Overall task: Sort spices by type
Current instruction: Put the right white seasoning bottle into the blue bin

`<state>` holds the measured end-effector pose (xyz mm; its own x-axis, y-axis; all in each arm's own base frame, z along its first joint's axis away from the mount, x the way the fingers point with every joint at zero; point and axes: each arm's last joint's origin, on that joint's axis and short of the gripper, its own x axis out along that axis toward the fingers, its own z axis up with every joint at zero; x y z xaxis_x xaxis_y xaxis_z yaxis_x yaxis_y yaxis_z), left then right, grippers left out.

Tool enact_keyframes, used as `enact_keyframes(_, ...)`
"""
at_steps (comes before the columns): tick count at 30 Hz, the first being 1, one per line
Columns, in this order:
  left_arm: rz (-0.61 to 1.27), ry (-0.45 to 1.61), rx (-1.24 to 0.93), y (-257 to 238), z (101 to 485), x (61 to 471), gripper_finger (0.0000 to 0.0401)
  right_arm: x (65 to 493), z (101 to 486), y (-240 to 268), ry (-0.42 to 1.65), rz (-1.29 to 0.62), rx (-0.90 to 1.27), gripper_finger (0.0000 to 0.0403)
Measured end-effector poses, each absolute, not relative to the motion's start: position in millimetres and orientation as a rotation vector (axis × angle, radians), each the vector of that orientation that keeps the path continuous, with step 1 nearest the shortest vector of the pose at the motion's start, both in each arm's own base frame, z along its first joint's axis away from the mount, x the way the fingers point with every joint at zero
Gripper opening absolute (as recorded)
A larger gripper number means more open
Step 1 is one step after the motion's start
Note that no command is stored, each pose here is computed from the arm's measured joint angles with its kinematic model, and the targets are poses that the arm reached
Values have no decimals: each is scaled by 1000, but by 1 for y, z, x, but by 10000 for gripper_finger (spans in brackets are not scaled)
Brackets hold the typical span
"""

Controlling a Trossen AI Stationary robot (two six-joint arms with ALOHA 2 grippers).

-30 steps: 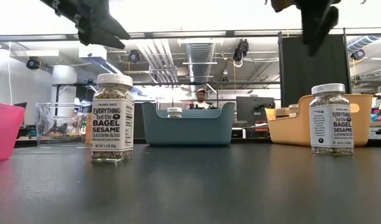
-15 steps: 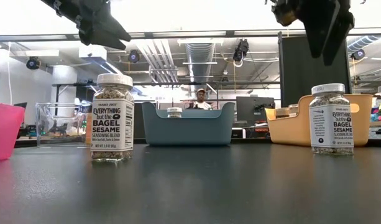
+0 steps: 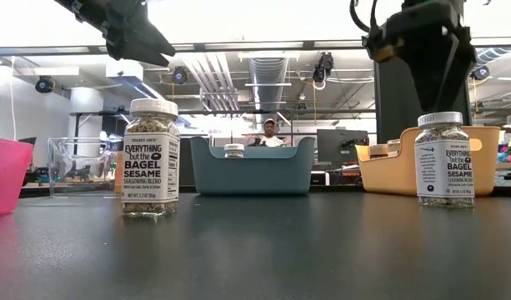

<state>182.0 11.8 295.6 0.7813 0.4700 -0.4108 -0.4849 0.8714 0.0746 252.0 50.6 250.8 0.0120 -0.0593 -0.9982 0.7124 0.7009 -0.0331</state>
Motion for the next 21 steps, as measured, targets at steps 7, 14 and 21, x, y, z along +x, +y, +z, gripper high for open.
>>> enact_keyframes(7, 516, 435, -36, 12, 295, 182, 274, 251, 226, 51, 1447, -618, 613, 361)
enact_keyframes(14, 516, 435, -36, 12, 295, 182, 274, 248, 210, 50, 1427, -653, 604, 361)
enact_keyframes(21, 516, 442, -34, 12, 294, 183, 274, 252, 205, 50, 1362, -643, 635, 361)
